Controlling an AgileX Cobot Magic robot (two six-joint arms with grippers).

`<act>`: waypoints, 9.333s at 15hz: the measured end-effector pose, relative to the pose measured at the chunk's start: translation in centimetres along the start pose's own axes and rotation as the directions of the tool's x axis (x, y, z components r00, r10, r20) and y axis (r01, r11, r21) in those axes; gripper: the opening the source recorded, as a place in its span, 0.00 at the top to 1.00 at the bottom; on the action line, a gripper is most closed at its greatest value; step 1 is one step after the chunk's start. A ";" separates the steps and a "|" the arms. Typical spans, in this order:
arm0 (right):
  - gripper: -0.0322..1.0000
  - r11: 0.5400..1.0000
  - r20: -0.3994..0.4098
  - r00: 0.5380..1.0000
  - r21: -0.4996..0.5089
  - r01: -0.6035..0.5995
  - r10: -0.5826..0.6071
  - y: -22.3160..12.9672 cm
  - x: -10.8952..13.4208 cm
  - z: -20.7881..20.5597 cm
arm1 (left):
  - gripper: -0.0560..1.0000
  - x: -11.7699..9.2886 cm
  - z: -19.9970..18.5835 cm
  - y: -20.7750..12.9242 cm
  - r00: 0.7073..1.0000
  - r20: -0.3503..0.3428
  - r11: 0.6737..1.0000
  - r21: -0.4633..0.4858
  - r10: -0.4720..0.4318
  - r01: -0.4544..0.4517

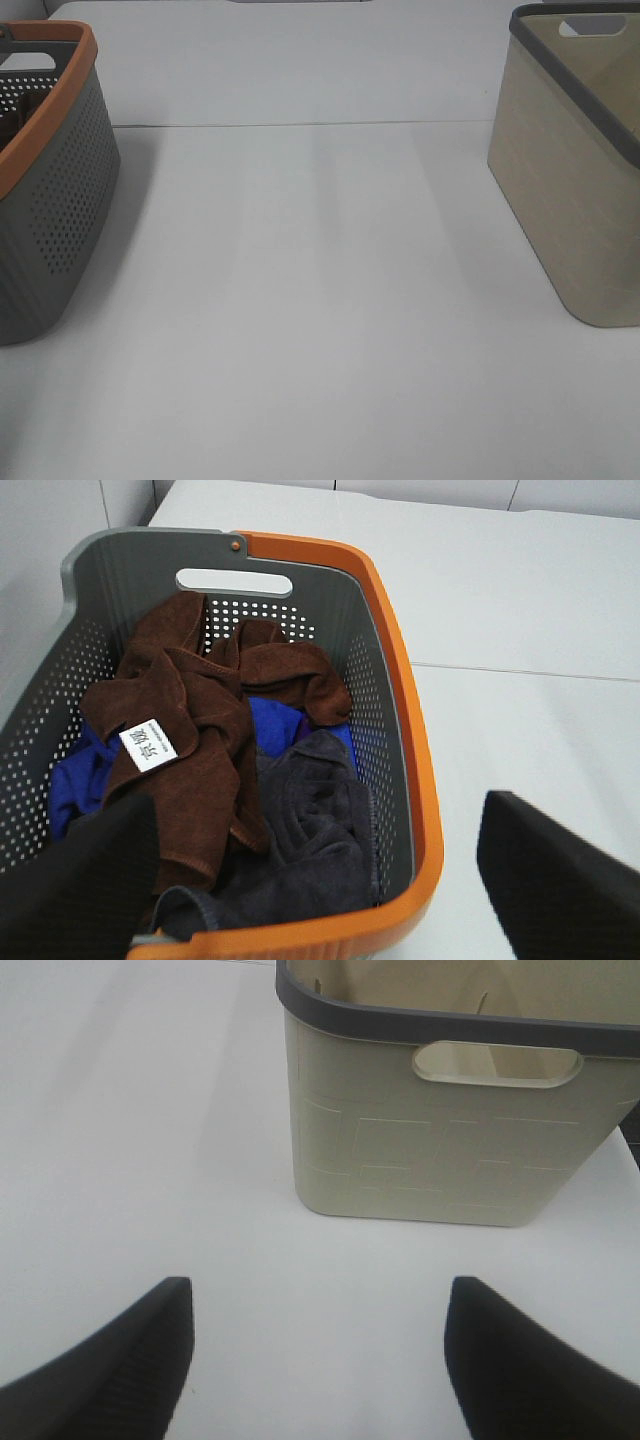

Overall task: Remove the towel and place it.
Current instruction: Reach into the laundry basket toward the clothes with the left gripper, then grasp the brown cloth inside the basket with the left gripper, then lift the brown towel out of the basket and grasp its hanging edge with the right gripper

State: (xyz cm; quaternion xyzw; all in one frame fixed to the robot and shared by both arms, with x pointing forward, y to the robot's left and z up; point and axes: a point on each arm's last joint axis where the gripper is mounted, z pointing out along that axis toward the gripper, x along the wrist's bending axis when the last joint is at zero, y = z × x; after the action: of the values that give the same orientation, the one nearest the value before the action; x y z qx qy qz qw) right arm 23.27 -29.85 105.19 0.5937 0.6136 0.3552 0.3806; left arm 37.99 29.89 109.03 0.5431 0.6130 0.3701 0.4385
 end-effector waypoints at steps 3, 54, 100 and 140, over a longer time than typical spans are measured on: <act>0.31 1.000 0.000 1.000 0.000 0.000 0.000 0.0 0.0 0.0 | 0.17 -0.2 5.1 1.7 1.000 -0.015 0.994 0.105 -0.021 0.022; 0.31 1.000 0.000 1.000 0.000 0.000 0.000 0.0 0.0 0.0 | 0.78 6.4 30.0 3.4 0.913 -0.396 0.592 0.760 0.094 0.269; 0.31 0.978 -0.334 0.938 0.148 0.146 -0.090 6.1 2.7 7.2 | 0.95 -27.4 23.6 15.2 0.723 0.661 0.958 0.288 -0.201 0.004; 0.37 0.836 -0.271 0.791 -0.153 0.527 -0.548 4.0 17.6 34.0 | 0.95 -28.1 22.3 15.1 0.626 0.757 0.952 0.296 -0.187 -0.073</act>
State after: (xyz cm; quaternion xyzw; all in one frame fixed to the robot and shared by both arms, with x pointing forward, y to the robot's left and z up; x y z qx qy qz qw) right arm 55.25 -12.66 92.40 0.3194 0.7952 0.3400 0.3873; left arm 64.80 3.60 119.30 0.6888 0.4291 -0.0118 0.5842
